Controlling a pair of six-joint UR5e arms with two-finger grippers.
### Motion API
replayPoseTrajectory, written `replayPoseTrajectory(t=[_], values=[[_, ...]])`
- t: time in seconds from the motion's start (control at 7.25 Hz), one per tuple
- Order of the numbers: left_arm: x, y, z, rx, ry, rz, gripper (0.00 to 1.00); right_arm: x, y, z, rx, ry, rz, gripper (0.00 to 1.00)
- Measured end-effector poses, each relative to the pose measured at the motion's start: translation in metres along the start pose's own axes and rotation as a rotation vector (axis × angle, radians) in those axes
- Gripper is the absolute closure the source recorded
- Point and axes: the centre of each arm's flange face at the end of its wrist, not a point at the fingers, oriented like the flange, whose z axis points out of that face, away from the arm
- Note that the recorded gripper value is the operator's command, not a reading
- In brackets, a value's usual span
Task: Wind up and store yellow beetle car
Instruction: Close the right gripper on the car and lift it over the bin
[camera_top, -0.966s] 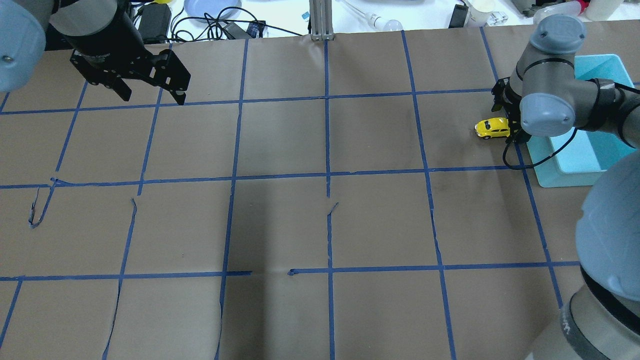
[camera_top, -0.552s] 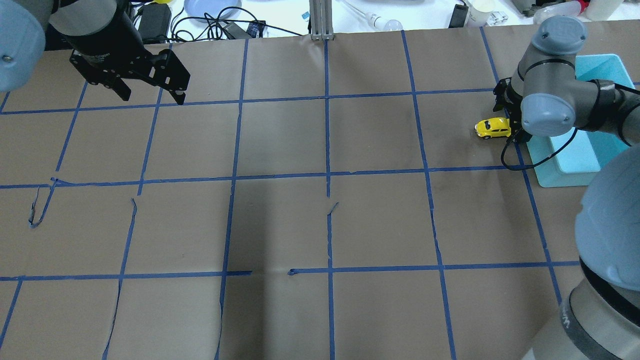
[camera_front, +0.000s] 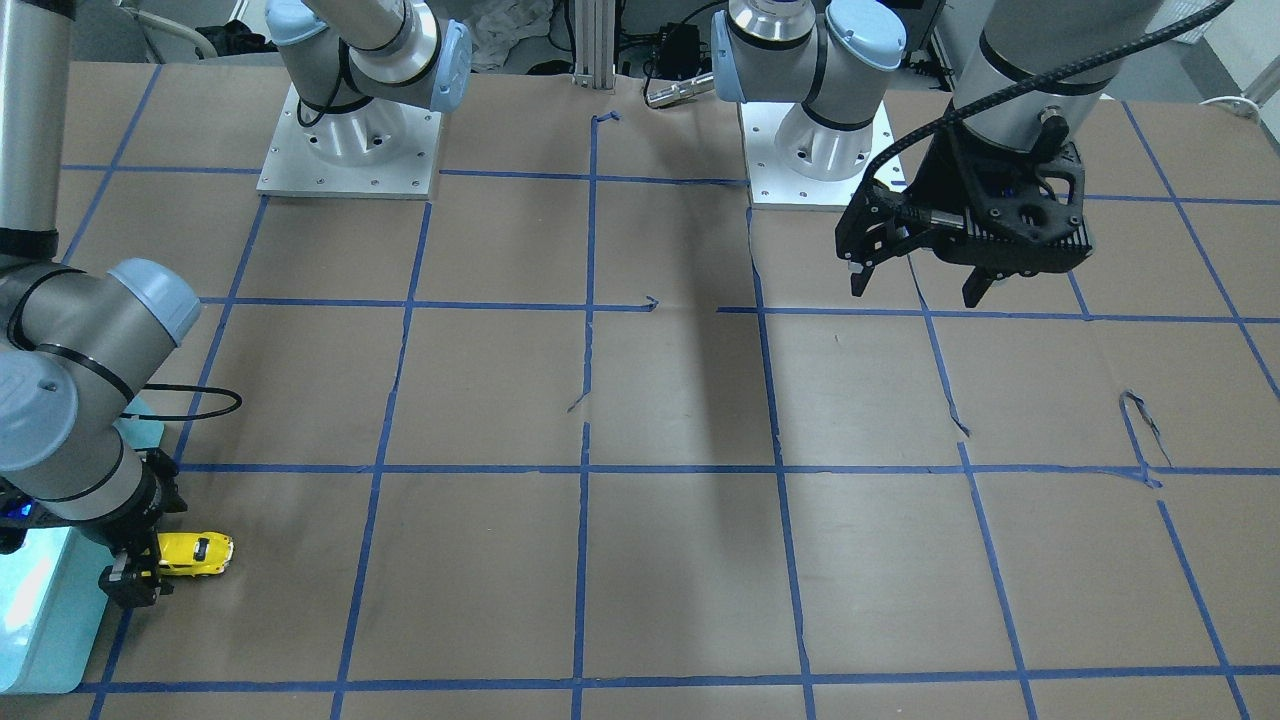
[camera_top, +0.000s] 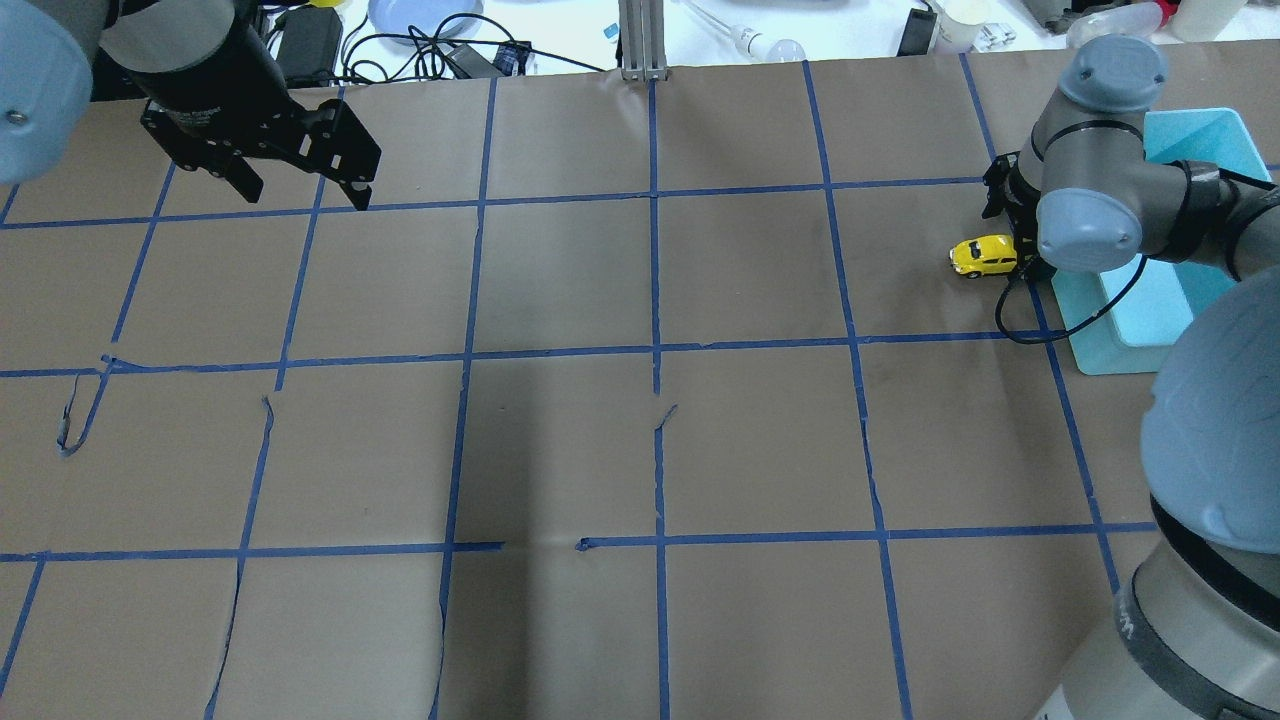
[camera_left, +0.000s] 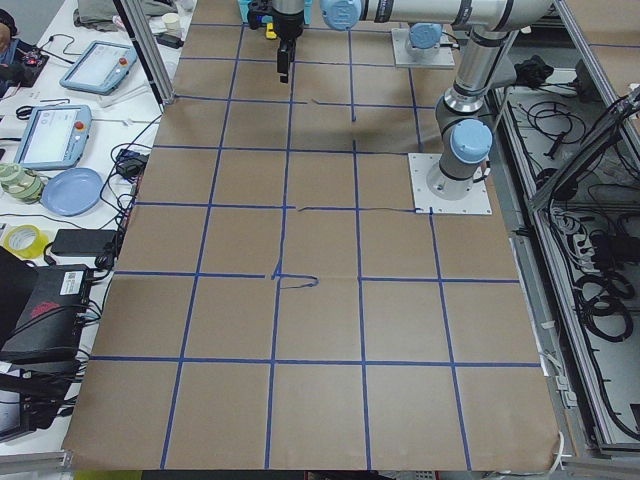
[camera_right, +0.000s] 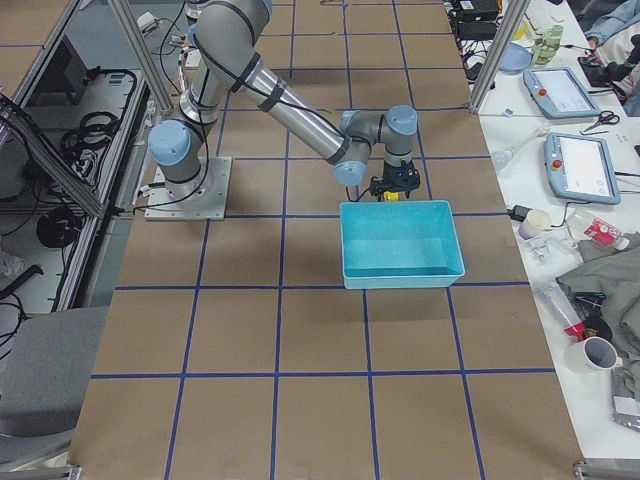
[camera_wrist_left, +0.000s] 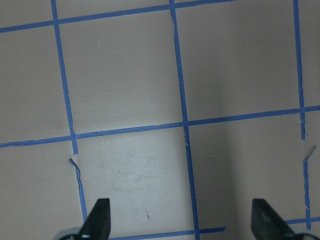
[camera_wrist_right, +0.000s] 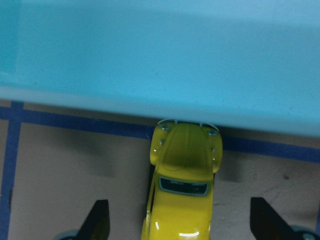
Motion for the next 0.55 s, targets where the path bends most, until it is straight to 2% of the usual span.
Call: replayPoseTrajectory(t=[0.28,0.55], values=[[-0.0003,0.0003,0.0,0.0,0.002,-0.001,0.0,0.001,0.0009,0.0032,-0.005,0.007,-0.001,0.27],[-0.0004,0.0002,0.0001,0.0,0.003,-0.002,0.0,0.001,0.0012,0.0037,-0.006,0.006,-0.001,0.49]])
